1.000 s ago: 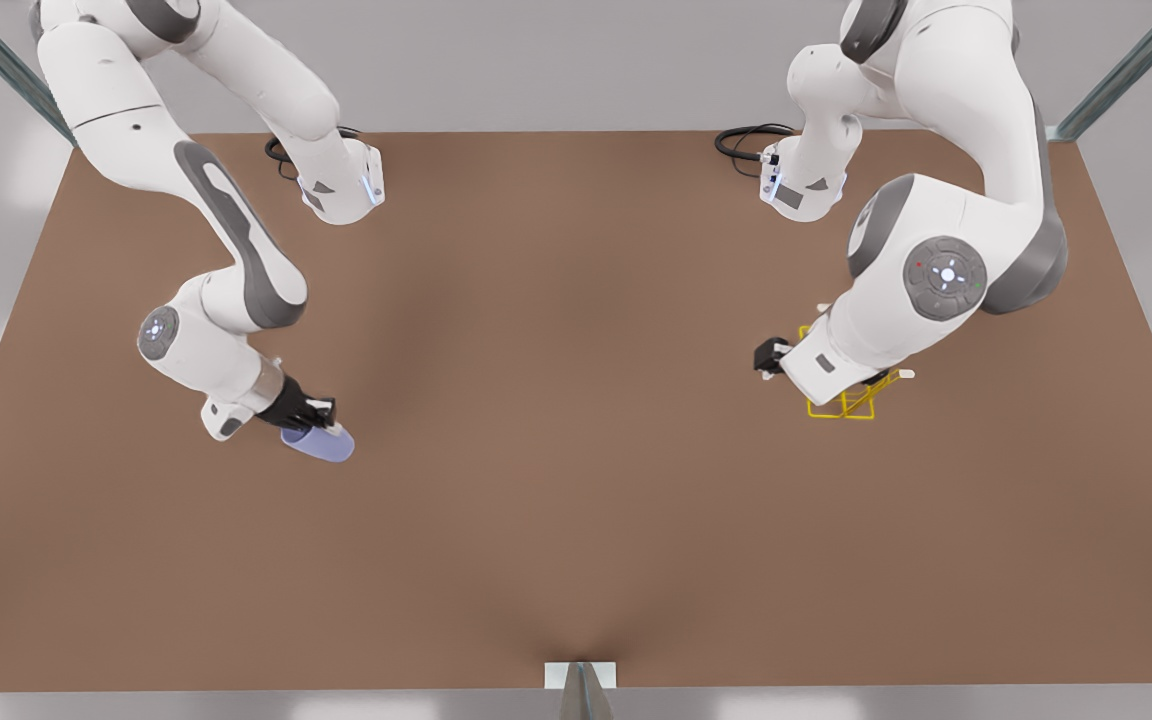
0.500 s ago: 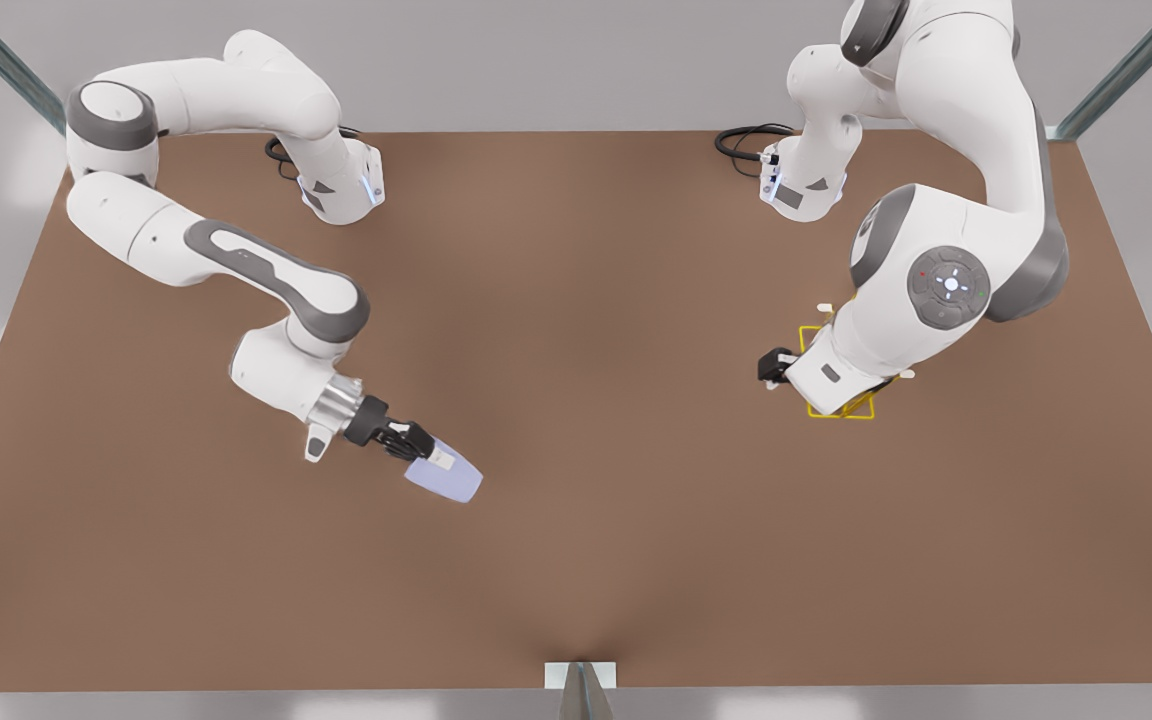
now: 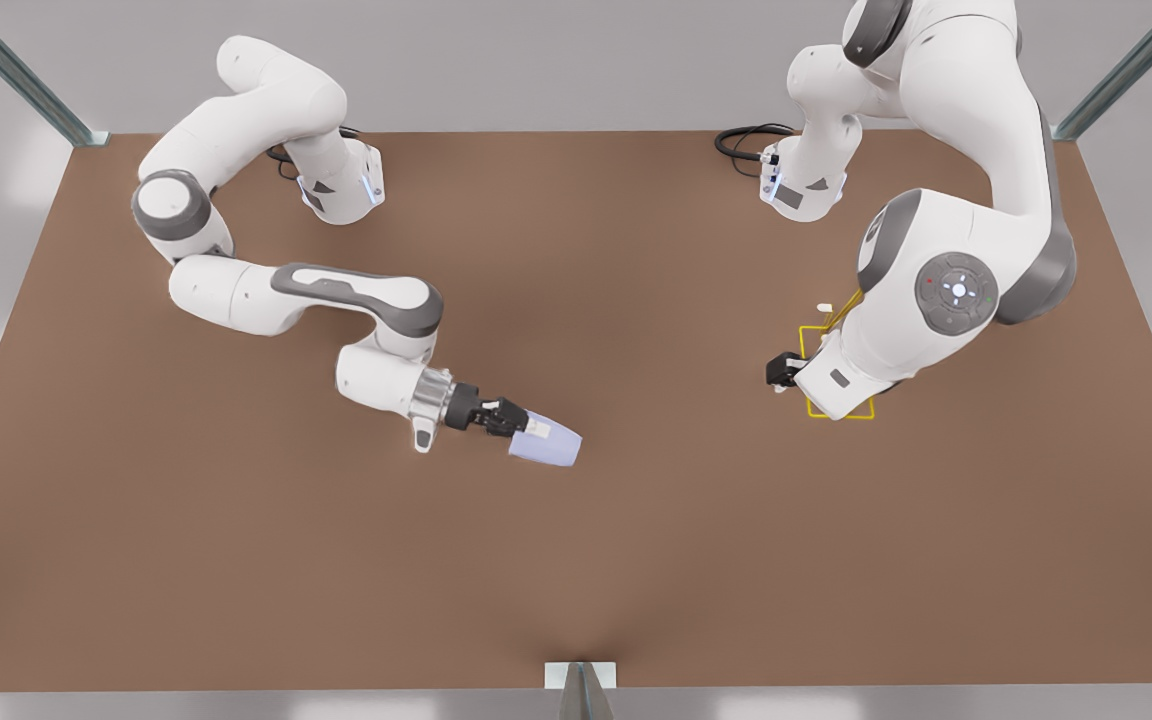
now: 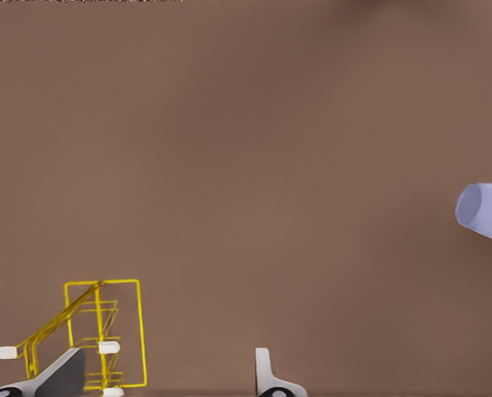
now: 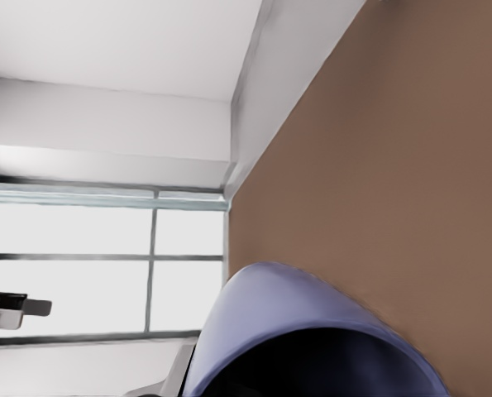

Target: Place the cup on the cup holder

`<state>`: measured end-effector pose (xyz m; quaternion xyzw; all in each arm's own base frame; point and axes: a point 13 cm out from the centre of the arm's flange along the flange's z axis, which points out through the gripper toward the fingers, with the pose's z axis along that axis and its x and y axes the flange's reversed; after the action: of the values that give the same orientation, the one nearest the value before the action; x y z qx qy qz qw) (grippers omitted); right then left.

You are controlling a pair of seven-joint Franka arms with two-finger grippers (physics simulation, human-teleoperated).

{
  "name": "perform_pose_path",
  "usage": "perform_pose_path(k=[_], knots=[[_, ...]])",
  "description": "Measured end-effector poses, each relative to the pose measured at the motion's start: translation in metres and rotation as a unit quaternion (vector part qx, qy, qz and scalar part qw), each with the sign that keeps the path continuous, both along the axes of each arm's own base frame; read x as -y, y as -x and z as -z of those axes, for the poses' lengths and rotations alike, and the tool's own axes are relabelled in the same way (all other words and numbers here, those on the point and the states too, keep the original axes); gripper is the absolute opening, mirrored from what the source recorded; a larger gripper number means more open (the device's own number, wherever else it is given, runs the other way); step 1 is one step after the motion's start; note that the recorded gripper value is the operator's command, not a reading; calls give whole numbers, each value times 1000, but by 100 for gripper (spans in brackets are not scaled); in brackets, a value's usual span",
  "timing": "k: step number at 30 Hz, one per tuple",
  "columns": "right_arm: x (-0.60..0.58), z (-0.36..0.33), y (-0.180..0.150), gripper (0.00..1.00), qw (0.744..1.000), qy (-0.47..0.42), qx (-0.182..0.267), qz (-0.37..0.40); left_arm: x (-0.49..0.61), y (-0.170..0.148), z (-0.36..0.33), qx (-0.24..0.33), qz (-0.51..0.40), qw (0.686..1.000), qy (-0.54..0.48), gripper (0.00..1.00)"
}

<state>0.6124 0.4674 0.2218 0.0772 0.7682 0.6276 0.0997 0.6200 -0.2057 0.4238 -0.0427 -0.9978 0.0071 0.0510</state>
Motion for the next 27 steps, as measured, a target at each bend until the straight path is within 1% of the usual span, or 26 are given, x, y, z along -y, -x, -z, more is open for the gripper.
perform_pose_path(k=[2, 5, 8, 15, 18, 21, 25, 26, 27], knots=[[-32, -4, 1, 21, 1000, -6, 13, -7, -2, -1, 1, 1, 0, 1000, -5, 100], [-80, 0, 25, 21, 999, -9, 26, -33, -3, -1, 2, 2, 0, 1000, -8, 100], [-104, 10, 44, 21, 998, -8, 27, -49, -4, -2, 2, 3, -1, 1000, -9, 100], [-105, 59, 45, 21, 999, 21, 11, -44, -5, -2, 2, 2, -2, 1000, -11, 100], [-103, 78, 50, 21, 998, 30, 3, -46, 0, 5, 14, -11, -7, 1000, -15, 100], [-102, 86, 53, 21, 998, 35, -2, -47, 72, 31, 45, -31, 1, 999, -21, 100], [-104, 102, 58, 21, 998, 46, -10, -50, 129, 35, 79, -29, -58, 998, -8, 100], [-104, 106, 58, 28, 997, 50, -10, -51, 142, 37, 85, -28, -75, 997, -5, 100], [-104, 110, 59, 100, 997, 53, -11, -52, 157, 39, 90, -26, -95, 995, -2, 100]])
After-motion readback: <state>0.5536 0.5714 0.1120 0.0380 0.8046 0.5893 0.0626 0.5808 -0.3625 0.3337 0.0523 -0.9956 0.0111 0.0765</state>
